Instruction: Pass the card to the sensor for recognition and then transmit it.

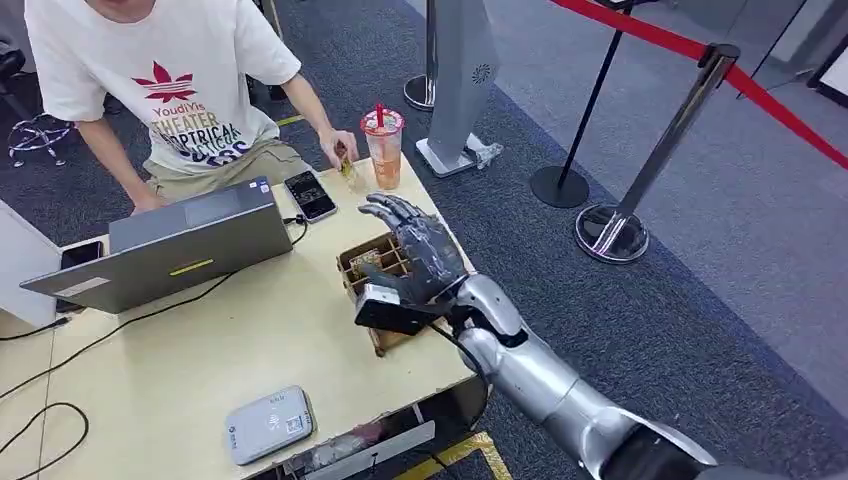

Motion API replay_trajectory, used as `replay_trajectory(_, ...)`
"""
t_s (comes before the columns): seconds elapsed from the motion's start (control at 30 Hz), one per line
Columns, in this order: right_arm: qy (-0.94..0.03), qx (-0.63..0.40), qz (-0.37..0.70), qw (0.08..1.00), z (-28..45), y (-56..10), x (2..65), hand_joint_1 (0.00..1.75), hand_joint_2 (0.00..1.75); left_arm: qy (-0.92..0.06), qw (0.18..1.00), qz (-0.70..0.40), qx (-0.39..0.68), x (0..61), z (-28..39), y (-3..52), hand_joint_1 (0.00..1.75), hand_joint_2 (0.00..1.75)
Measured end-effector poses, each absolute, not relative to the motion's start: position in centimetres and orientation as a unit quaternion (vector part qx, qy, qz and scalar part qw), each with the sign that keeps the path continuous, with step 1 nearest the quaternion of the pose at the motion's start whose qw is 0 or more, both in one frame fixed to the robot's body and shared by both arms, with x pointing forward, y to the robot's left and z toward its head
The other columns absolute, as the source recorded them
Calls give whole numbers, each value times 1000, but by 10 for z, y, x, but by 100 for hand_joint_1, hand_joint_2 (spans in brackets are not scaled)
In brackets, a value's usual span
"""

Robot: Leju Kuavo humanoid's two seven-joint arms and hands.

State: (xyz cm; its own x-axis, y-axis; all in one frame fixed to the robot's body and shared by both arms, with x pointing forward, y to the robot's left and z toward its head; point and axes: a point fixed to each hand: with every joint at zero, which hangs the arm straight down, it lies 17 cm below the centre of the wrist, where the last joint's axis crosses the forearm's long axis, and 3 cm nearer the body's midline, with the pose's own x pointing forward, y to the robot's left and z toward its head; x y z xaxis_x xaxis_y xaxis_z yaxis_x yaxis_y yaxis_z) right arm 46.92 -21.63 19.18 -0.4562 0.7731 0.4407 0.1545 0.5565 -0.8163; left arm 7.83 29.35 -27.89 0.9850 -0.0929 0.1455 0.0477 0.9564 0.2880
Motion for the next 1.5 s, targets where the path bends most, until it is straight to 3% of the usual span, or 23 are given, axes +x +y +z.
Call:
replay_trajectory(0.27,-750,-319,386,432,170,-230,453,66,175,-77,986,-37,144,78,-279,294,0,175)
replay_trajectory(0.3,-747,-322,390,432,168,-231,452,80,175,-77,986,-36,144,78,-279,294,0,175)
replay_trajectory(0.5,-727,-338,417,428,158,-235,451,59,175,-76,986,-33,146,77,-279,295,0,175)
replay_trajectory(0.53,-724,-340,419,429,158,-236,452,66,175,-76,986,-33,146,77,-279,295,0,175)
replay_trajectory(0.63,-715,-349,429,428,154,-241,452,59,175,-77,986,-34,146,78,-279,296,0,175)
replay_trajectory(0.77,-699,-363,443,428,145,-246,449,68,175,-78,986,-37,145,78,-279,295,0,175)
replay_trajectory(0.87,-688,-371,453,427,140,-248,449,47,175,-77,986,-36,145,78,-279,295,0,175)
replay_trajectory(1.03,-670,-382,471,429,132,-251,452,72,175,-72,986,-31,146,76,-279,295,0,175)
replay_trajectory(1.23,-659,-388,478,431,128,-255,459,70,175,-72,986,-26,147,76,-279,296,0,175)
replay_trajectory(1.33,-654,-391,481,433,126,-260,462,86,175,-71,986,-25,148,76,-279,297,0,175)
replay_trajectory(1.37,-653,-392,482,433,125,-261,463,99,175,-71,986,-25,148,75,-279,297,0,175)
replay_trajectory(1.4,-652,-392,483,434,124,-263,463,99,175,-71,986,-25,148,75,-279,297,0,175)
replay_trajectory(1.43,-650,-392,484,435,123,-264,463,112,175,-71,986,-25,148,75,-279,297,0,175)
replay_trajectory(1.5,-648,-393,486,436,121,-266,463,110,175,-71,986,-25,148,75,-279,297,0,175)
